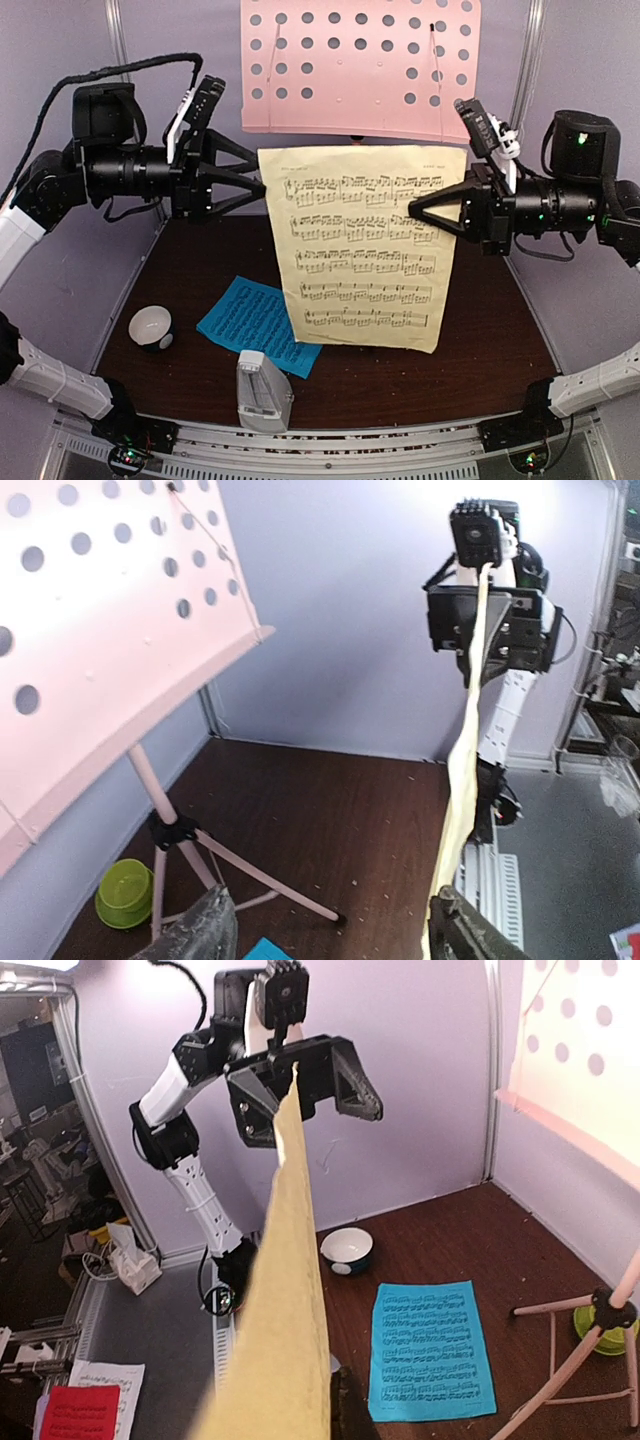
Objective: Set up the instrument practice props
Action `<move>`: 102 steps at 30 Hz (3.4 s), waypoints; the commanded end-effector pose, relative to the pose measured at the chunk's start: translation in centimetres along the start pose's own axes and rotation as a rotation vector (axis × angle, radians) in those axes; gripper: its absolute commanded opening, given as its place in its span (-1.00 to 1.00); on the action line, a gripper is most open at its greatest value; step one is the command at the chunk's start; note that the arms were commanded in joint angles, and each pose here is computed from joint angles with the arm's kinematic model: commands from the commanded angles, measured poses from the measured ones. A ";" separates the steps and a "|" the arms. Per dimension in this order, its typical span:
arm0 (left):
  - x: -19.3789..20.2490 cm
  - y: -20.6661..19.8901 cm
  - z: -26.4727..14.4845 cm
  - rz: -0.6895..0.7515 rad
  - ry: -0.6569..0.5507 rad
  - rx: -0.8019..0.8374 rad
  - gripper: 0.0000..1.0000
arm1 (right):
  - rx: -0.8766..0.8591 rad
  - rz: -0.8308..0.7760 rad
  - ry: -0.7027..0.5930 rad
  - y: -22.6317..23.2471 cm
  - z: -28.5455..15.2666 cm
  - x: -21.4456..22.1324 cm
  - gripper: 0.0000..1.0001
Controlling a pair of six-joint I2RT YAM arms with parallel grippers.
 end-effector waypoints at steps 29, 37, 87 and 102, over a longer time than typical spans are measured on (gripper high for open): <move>-8.8 6.6 1.5 -0.003 -0.284 -0.711 0.44 | 0.766 -0.101 -0.522 -4.2 -10.7 -10.8 -1.00; -9.7 8.0 3.0 0.108 -0.249 -0.801 0.37 | 0.728 -0.172 -0.537 -5.2 -8.7 -13.4 -1.00; -9.4 9.8 5.6 0.229 -0.356 -0.979 -1.00 | 0.811 -0.248 -0.547 -13.3 1.1 -17.5 -1.00; -8.6 9.5 6.9 0.428 -0.455 -0.945 -1.00 | 0.871 -0.247 -0.505 -13.9 1.9 -16.9 -1.00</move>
Point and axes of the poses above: each gripper's point midway between its finger pads, its own z axis out along the fingers, its own y axis along the line the jaws close on, x = y × z, the point moved 10 cm from there along -z, back along the fingers, and after that the axes turned 7 degrees about -z, right-handed, at the moved point
